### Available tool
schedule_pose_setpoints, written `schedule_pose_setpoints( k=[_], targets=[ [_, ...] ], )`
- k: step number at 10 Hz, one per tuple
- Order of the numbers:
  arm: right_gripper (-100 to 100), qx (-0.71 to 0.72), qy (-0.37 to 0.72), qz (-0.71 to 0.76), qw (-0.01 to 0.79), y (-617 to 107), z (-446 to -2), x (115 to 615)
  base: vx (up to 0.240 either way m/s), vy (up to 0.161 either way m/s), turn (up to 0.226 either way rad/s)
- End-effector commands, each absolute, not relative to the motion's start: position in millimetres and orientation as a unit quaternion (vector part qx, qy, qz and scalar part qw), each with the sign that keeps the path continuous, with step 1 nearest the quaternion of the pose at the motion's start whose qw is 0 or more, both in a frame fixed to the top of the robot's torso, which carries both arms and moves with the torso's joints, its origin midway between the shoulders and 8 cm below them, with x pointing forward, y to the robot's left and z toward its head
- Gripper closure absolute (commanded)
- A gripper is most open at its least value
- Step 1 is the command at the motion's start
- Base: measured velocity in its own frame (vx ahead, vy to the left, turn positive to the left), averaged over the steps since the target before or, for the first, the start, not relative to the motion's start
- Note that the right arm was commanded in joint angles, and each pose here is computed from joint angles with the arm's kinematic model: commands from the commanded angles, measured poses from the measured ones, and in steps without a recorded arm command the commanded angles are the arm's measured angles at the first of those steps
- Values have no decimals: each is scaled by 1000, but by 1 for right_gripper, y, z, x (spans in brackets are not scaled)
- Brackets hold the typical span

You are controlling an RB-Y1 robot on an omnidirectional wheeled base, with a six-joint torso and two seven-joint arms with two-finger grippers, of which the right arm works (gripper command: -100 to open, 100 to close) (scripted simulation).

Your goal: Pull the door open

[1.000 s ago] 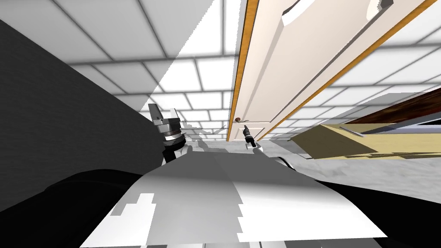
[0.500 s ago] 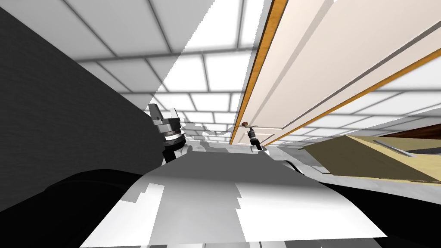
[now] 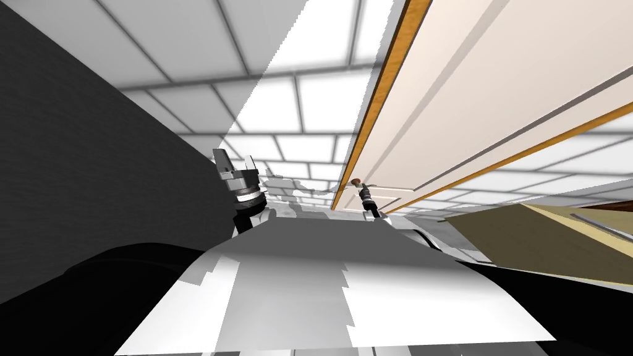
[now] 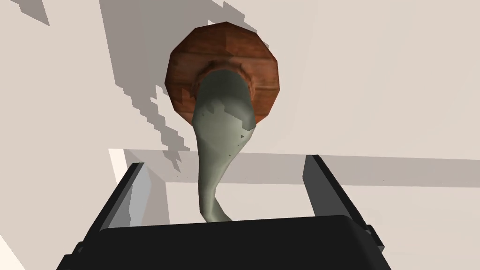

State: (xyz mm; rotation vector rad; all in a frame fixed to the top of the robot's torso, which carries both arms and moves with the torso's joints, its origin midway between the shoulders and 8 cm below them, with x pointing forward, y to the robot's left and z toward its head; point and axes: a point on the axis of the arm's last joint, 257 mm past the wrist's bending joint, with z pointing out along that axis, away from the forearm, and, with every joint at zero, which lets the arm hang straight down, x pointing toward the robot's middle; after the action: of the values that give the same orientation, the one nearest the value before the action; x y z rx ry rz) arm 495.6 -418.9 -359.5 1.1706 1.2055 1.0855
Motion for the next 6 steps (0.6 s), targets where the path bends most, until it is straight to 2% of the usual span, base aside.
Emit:
schedule_pose_setpoints(
  k=[1, 3, 4, 5, 6],
  targets=[
    [-100, 492, 506, 457, 541, -423, -356, 495, 51, 11, -25],
    [-100, 498, 501, 451, 546, -443, -356, 484, 148, 17, 119],
    [-100, 496, 501, 452, 546, -441, -355, 485, 52, 1, 4],
    [100, 496, 501, 452, 546, -441, -355, 485, 0, 0, 0],
    [100, 496, 501, 452, 546, -441, -355, 485, -17, -1, -3]
  ],
)
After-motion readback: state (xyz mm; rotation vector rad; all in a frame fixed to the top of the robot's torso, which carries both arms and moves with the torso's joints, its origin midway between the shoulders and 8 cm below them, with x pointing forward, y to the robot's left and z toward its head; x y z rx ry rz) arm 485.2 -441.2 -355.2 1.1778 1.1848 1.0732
